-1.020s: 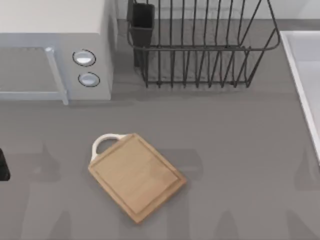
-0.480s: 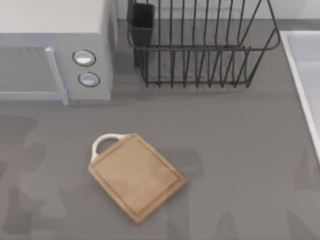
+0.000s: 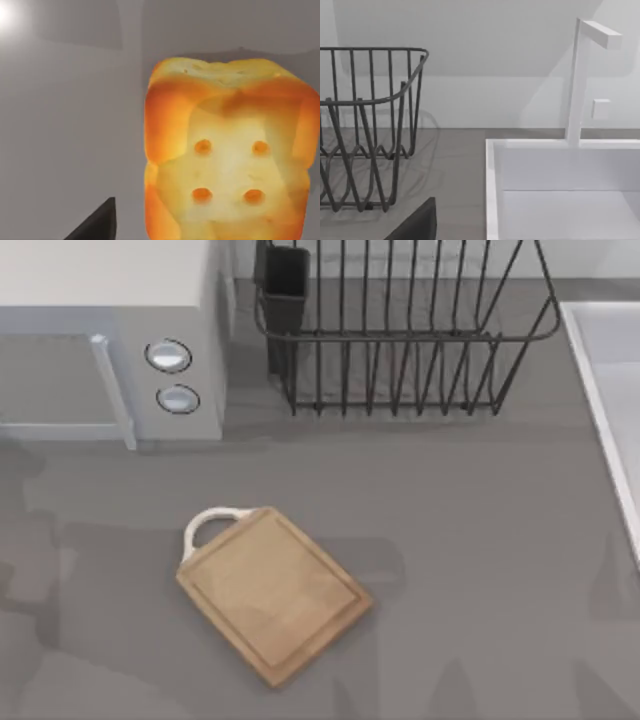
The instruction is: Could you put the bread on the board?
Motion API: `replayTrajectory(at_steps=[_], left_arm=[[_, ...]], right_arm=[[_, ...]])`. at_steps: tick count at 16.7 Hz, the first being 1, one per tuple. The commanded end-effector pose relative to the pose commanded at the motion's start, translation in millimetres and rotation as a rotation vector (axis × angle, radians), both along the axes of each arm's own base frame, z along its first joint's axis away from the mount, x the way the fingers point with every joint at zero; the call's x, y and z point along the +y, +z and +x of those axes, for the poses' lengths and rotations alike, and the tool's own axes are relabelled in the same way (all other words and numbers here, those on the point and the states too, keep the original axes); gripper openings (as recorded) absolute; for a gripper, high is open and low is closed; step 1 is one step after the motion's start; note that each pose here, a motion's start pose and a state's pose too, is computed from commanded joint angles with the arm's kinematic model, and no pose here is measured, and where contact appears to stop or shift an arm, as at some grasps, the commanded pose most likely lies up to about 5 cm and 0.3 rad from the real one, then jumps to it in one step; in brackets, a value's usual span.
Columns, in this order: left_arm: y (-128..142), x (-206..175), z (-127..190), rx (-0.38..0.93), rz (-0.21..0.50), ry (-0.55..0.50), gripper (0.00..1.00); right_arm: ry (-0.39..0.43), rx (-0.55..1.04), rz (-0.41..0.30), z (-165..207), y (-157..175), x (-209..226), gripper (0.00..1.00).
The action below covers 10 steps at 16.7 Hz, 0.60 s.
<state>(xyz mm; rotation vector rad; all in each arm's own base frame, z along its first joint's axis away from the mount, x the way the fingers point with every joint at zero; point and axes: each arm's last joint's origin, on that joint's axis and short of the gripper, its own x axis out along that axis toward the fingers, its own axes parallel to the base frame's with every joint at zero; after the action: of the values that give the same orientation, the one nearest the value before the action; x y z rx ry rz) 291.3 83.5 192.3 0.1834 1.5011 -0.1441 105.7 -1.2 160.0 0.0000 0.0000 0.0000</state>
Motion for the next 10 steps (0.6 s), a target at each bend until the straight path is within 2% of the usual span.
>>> replayTrajectory(at_steps=[4, 10], left_arm=[[-8, 10, 14, 0.066, -0.019, -0.013, 1.00], [-13, 8, 14, 0.068, -0.019, -0.014, 1.00]], right_arm=[[0.000, 0.000, 0.000, 0, 0, 0, 1.00], [0.000, 0.000, 0.000, 0, 0, 0, 1.00]])
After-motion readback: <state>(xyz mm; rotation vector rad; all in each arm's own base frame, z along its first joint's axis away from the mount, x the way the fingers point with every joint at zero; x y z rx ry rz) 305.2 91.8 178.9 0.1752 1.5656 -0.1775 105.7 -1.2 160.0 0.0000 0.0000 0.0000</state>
